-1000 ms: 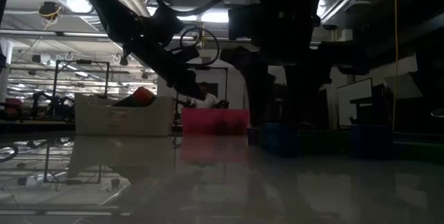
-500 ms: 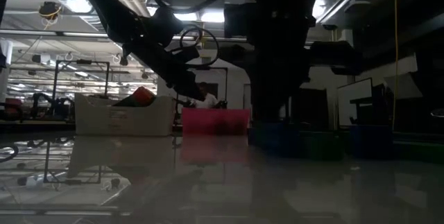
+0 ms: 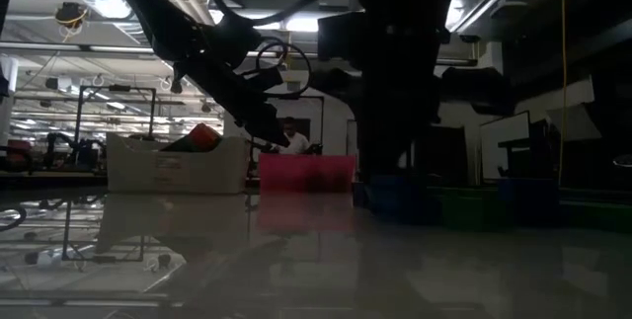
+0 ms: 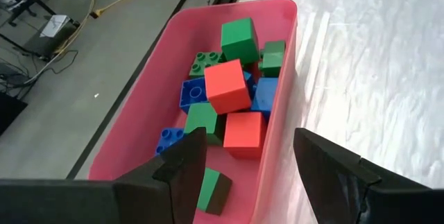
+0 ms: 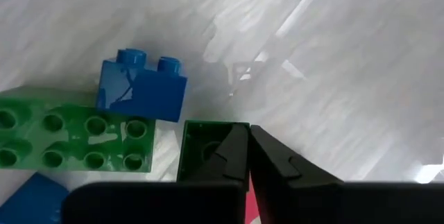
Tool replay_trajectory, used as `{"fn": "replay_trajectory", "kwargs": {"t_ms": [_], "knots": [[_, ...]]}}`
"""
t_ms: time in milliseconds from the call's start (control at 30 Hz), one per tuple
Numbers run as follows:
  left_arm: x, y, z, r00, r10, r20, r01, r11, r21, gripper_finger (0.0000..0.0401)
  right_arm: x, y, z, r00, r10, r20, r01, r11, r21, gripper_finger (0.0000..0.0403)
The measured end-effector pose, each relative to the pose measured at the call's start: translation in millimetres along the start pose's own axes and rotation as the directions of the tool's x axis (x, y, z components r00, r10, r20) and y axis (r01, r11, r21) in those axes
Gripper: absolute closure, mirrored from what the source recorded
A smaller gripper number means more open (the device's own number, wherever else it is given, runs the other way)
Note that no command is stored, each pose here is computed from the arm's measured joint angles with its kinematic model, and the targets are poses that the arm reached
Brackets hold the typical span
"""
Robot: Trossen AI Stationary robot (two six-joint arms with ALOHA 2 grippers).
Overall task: Sort blocks by size
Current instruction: Put the small green game piece into the red bin
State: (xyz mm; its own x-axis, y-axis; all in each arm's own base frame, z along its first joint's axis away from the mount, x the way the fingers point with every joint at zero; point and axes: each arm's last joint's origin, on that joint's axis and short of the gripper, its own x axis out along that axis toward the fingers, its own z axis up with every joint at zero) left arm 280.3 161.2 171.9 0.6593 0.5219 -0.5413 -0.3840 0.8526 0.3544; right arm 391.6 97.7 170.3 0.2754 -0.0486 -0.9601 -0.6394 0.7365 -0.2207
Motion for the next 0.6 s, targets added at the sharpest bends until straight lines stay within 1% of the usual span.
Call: {"fn": "replay_trajectory", "kwargs": {"t_ms": [100, 167, 233, 433, 500, 600], "knots": [[0.0, 0.0, 0.0, 1.0, 0.0, 0.0, 0.0, 1.0, 0.0, 0.0198, 0.3, -2.3, -0.5, 1.0, -0.004, 0.005, 0.003, 0.999, 0.033, 0.0384], [0.0, 0.0, 0.0, 1.0, 0.0, 0.0, 0.0, 1.0, 0.0, 0.0198, 0.4, -3.9, -1.3, 1.0, 0.0, 0.008, -0.001, 0.998, 0.069, 0.037], [0.0, 0.0, 0.0, 1.0, 0.0, 0.0, 0.0, 1.0, 0.0, 0.0198, 0.6, -6.3, -2.5, 1.0, 0.007, 0.013, -0.008, 0.996, 0.091, 0.0347], [0.0, 0.0, 0.1, 1.0, 0.0, 0.001, 0.0, 1.0, 0.0, 0.0198, 0.5, -7.1, -2.9, 1.0, 0.0, 0.009, -0.001, 0.995, 0.096, 0.027], [0.0, 0.0, 0.0, 1.0, 0.0, 0.0, 0.0, 1.0, 0.0, 0.0198, 0.3, -6.4, -2.4, 0.999, 0.025, 0.024, -0.027, 0.992, 0.125, 0.0252], [0.0, 0.0, 0.0, 1.0, 0.0, 0.0, 0.0, 1.0, 0.0, 0.0198, 0.0, -5.3, -1.7, 0.997, 0.065, 0.047, -0.073, 0.977, 0.198, 0.0233]]}}
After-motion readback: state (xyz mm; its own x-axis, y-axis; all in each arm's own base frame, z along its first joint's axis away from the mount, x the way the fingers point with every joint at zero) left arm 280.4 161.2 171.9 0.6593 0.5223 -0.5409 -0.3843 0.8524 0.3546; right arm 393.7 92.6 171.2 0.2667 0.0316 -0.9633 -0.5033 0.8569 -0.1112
